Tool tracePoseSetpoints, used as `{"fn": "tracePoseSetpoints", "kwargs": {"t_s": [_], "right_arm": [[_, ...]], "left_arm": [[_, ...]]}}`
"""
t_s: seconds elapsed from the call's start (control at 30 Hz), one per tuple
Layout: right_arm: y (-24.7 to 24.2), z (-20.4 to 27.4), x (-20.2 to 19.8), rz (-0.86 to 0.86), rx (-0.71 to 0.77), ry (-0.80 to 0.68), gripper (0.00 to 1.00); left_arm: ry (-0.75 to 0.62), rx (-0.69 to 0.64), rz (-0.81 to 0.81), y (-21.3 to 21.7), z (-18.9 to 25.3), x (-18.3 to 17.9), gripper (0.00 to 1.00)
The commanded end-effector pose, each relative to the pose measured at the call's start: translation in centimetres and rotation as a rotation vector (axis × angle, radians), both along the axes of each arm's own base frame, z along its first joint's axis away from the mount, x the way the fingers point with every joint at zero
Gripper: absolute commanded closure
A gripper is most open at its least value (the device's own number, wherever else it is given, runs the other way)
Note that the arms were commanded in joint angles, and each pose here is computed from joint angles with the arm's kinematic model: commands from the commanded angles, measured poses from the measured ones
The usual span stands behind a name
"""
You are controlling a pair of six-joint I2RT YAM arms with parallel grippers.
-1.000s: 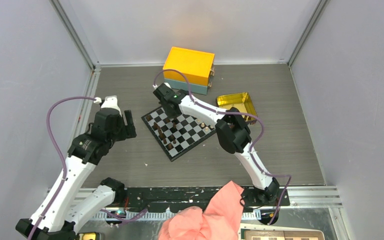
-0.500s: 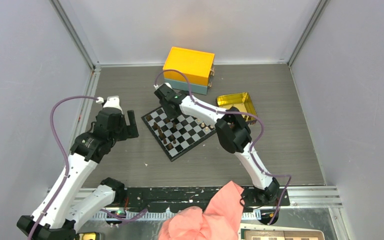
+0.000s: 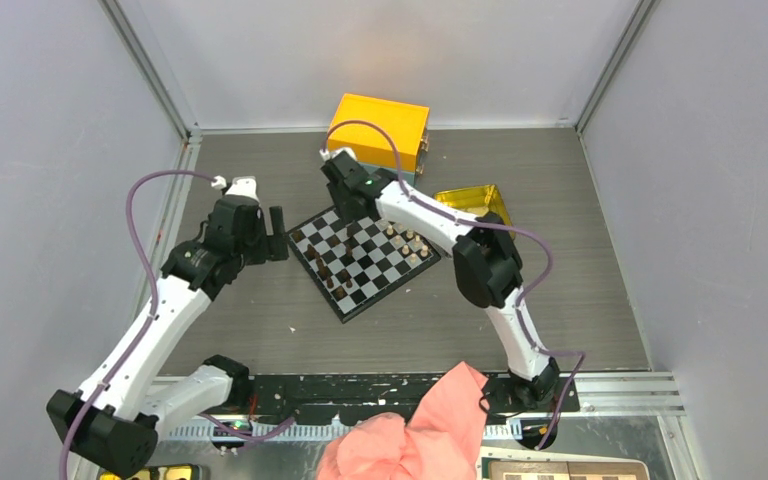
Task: Set up the chess pieces on the board
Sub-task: Place the chess piece on the chessboard, then pick up the chess piece from the chessboard.
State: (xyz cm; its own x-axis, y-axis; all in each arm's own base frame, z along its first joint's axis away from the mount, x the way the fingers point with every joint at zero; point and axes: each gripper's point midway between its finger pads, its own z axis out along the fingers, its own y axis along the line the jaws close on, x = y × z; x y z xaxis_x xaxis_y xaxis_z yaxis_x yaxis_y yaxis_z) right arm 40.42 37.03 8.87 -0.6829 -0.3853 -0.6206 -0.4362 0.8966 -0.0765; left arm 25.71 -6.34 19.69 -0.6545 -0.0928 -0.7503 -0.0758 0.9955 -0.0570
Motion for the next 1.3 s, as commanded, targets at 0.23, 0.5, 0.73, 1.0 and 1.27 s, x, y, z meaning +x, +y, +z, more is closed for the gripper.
{"fn": "tracePoseSetpoints", "kwargs": {"t_s": [0.23, 0.5, 0.73, 1.0, 1.27], "right_arm": [[-8.0, 14.7, 2.1, -0.214, 0.209, -0.264, 0.56], [-17.9, 15.9, 2.7, -0.461, 0.263, -0.326, 0.57], [-19.6, 14.8, 2.8, -0.491, 0.256, -0.308, 0.57], [-19.7, 14.2, 3.2, -0.501, 0.266, -0.295, 0.57], [-19.6, 13.7, 3.1, -0.499, 0.261, -0.286, 0.57]], "left_arm": [[-0.09, -0.118, -0.245, -7.1, 2.3, 7.7, 0.18], [0.023, -0.102, -0.45, -12.2, -1.5, 10.1, 0.28], [0.07, -0.066, -0.526, -13.7, -3.9, 11.2, 0.33], [0.144, -0.014, -0.557, -13.7, -7.2, 11.5, 0.45], [0.206, 0.006, -0.559, -14.0, -10.2, 12.2, 0.52]]}}
